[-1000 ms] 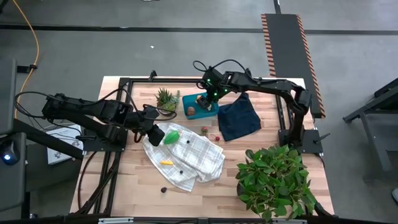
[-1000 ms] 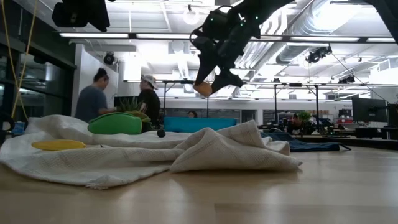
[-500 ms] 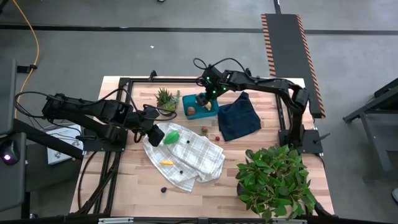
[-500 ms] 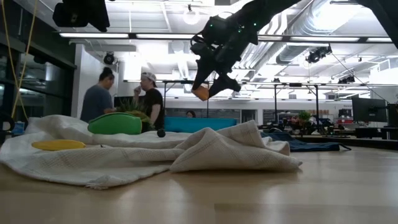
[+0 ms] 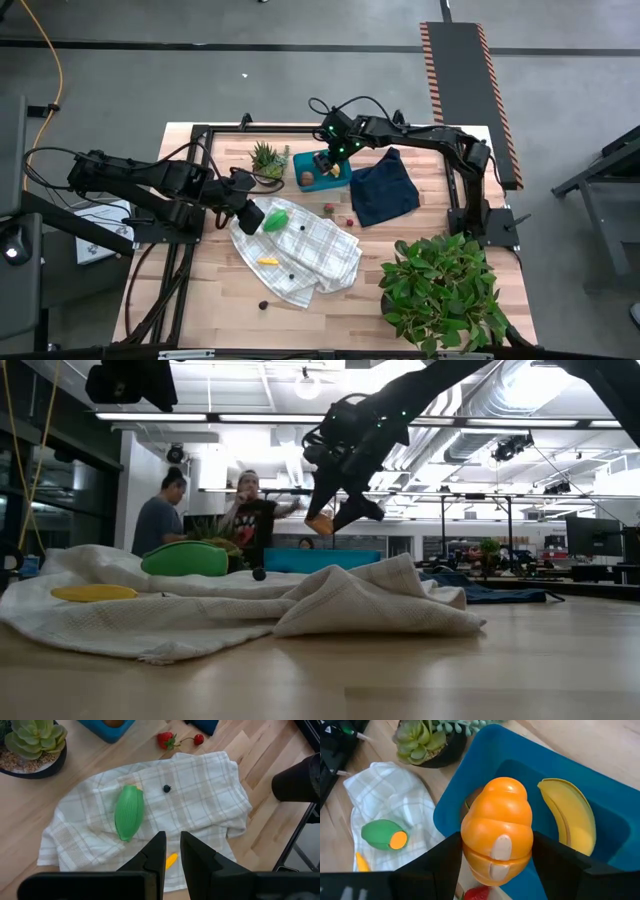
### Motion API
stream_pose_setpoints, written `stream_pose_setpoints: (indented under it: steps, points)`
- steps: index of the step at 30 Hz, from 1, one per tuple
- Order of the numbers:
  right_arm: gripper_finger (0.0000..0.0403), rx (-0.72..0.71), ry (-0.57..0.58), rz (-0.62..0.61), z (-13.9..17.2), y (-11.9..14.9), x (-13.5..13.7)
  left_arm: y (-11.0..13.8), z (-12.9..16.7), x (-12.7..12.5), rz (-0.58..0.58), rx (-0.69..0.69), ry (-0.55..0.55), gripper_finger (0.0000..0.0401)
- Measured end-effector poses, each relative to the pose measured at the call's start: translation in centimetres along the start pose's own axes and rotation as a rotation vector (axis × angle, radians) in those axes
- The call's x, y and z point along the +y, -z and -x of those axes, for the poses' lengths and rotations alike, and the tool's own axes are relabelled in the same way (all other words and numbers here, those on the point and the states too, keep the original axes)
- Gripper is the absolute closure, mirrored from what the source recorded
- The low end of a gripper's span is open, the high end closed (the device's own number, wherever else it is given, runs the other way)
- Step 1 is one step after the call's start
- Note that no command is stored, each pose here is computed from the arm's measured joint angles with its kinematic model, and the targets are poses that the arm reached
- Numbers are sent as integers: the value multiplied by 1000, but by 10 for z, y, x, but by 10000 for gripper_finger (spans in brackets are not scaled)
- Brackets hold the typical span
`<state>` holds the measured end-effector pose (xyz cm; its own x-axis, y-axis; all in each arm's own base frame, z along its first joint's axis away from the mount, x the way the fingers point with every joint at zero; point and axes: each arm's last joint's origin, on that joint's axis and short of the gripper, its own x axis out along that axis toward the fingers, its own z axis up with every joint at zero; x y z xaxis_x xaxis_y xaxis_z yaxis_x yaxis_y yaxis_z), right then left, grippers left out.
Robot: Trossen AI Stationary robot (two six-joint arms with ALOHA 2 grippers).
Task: Pick and placing Produce into tupperware
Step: Put the croissant into the blue bin
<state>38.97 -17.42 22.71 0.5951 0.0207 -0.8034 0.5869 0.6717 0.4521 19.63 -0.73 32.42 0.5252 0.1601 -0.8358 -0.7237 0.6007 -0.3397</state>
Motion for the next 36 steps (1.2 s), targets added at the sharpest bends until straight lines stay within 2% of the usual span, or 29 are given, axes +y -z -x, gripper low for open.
stream_pose_setpoints:
  steps: [9, 19, 36]
  points:
    - [188, 21, 10, -19, -14, -9, 0, 0, 0, 0, 0, 0, -2, 355]
    - [188, 129, 141, 48, -20, -34, 9, 0, 0, 0, -1, 1, -4, 355]
    - [188, 182, 211, 37, -22, -30, 5, 0, 0, 0, -27, 2, -4, 355]
